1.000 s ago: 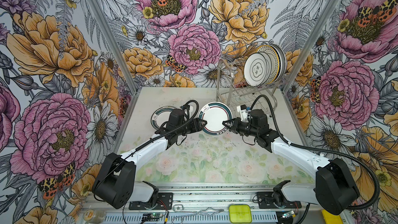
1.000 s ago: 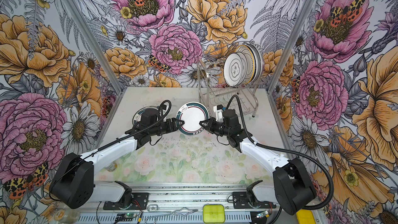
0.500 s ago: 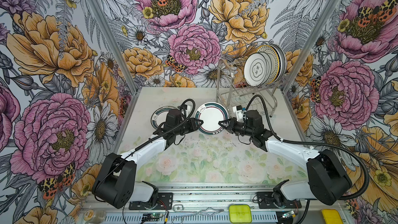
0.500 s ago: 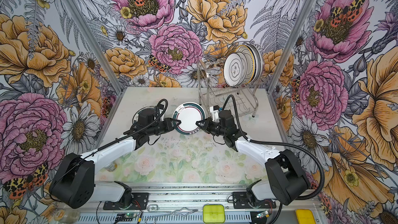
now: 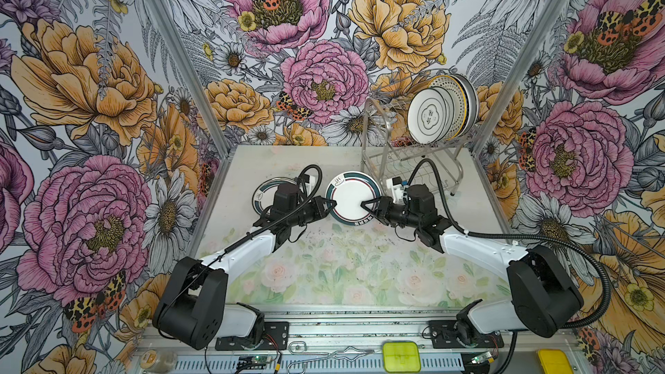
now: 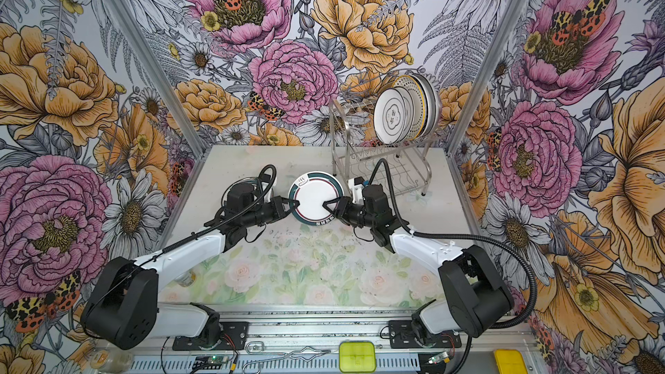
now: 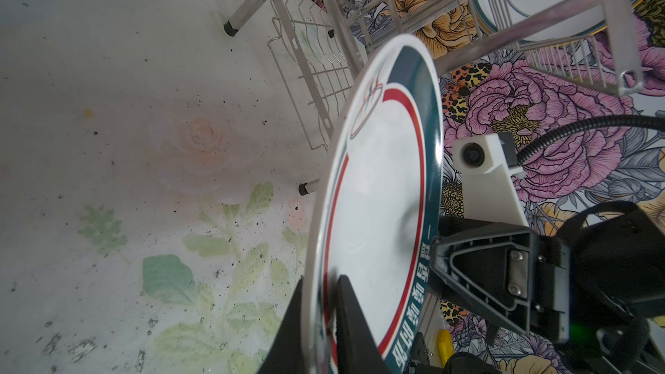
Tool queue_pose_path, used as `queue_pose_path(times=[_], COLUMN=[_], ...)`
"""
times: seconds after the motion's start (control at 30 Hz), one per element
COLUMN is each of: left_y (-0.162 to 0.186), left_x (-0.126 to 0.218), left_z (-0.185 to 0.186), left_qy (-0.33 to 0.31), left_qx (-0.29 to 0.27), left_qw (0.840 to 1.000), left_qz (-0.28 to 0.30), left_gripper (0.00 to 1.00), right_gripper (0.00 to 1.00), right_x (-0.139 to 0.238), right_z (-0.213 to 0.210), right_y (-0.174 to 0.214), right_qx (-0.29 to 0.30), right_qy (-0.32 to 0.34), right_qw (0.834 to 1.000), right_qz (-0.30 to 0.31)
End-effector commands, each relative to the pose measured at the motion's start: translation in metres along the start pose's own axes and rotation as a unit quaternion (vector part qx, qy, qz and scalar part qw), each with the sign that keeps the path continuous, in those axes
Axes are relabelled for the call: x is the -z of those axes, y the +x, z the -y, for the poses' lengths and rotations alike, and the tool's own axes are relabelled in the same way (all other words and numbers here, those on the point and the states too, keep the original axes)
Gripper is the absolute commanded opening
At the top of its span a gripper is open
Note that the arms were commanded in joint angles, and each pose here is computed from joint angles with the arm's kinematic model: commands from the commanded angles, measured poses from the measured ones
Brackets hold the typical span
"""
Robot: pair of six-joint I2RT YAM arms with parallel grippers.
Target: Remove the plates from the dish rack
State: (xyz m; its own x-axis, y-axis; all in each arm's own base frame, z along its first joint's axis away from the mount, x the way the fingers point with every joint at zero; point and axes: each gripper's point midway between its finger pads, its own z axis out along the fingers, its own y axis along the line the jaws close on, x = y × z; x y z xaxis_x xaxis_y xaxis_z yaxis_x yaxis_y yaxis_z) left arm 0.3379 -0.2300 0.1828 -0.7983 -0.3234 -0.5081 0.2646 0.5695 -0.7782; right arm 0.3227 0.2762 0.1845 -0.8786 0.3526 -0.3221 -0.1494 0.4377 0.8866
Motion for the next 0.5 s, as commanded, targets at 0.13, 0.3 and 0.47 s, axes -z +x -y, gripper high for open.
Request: queue_pose_path(times=[0.13, 0.3, 0.47], left_y=[-0.017, -0.041, -0.061], left_x=[0.036, 0.071, 0.096], left_z=[-0.028, -0.049, -0.079], left_qy=[-0.042, -0.078, -0.120], left_qx=[0.009, 0.026, 0.060], left_qw=[0.999, 0.994, 0.986], left_qz=[0.025, 0.066, 0.095], left_gripper=[0.00, 0.00, 0.00], right_gripper=[0.51, 0.52, 0.52], right_x=[0.007, 0.019, 0.033], right_z=[-0.013, 0.011, 0.030], right_y=[-0.003, 0.007, 0.013], right_qx=[0.027, 0.033, 0.040], right_qy=[-0.002, 0.049, 0.093], right_qw=[1.000, 0.998, 0.995], right_qz=[0.016, 0.016, 0.016])
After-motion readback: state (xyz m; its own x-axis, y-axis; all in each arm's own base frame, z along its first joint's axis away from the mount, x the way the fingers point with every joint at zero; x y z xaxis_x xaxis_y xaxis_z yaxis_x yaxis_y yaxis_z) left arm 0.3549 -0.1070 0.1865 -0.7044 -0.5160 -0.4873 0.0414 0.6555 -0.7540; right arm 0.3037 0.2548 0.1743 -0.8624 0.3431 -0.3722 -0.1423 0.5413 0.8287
